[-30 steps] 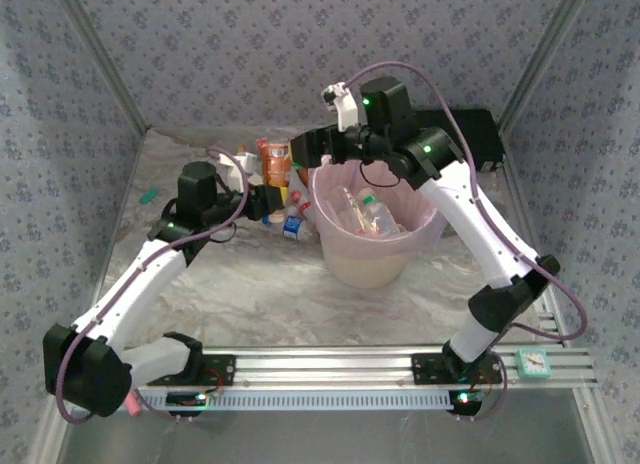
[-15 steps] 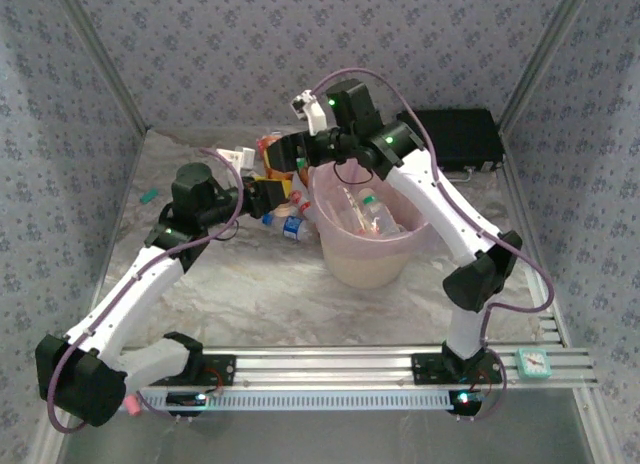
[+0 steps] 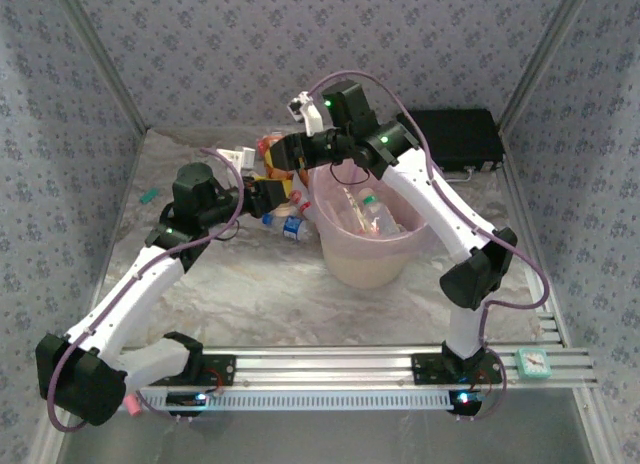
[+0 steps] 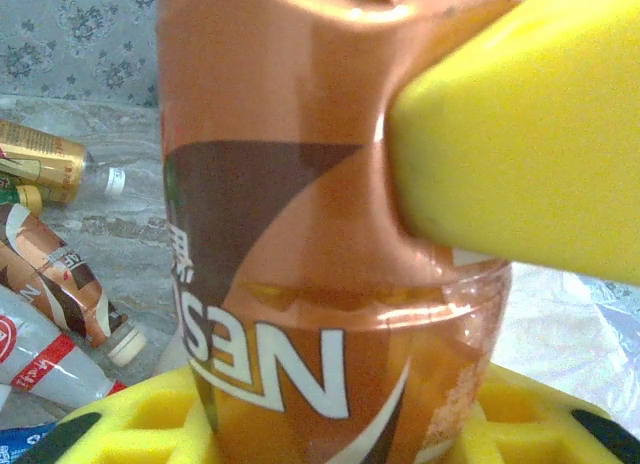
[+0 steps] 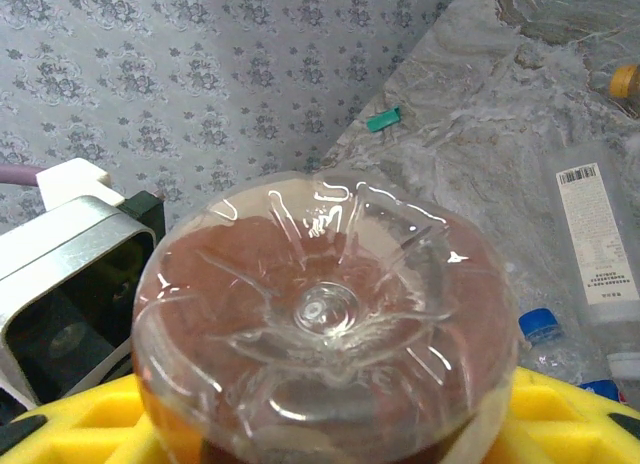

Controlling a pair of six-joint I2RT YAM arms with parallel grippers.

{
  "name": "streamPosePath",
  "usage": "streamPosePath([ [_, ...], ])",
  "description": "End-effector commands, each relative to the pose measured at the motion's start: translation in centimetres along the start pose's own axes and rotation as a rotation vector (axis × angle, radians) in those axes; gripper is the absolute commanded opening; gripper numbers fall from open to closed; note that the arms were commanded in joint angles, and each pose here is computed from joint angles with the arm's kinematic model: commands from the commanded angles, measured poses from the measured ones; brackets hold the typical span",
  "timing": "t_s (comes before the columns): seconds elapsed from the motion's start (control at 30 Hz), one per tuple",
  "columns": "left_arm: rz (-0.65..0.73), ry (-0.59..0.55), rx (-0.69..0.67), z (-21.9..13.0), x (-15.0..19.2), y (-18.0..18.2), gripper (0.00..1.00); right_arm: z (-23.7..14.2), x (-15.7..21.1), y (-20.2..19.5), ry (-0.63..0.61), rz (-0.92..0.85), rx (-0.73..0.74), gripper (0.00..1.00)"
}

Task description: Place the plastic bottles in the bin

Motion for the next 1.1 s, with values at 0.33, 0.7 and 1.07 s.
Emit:
streamPosePath([
  [0.33,0.046,-0.001,-0.048,-1.9,1.2,0.0,0.92,-7.7,-6.1,2.5,-0.202,-0.145,0.081,0.50],
  [0.7,-0.026,0.000,-0.208,-1.7,3.0,4.3,0.93,-18.5,-4.5,-0.8,-0.286,-0.142,0.381,0.48],
  [1.07,-0.201,0.059,-0.378,-0.5,3.9,9.1,0.93,-18.1,2.4,-8.5,0.025,-0.229,0.655,0.47],
])
Point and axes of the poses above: each hand's point on the last joint's axis, 136 mm out from that joint toward the fingers, its own z axis out along the fingers, its own y axis along the line the jaws close on, x = y × z, the point moved 2 cm from there along -z, back along the fingers, and after that the axes turned 7 degrees about -z, right-handed, at the moved point
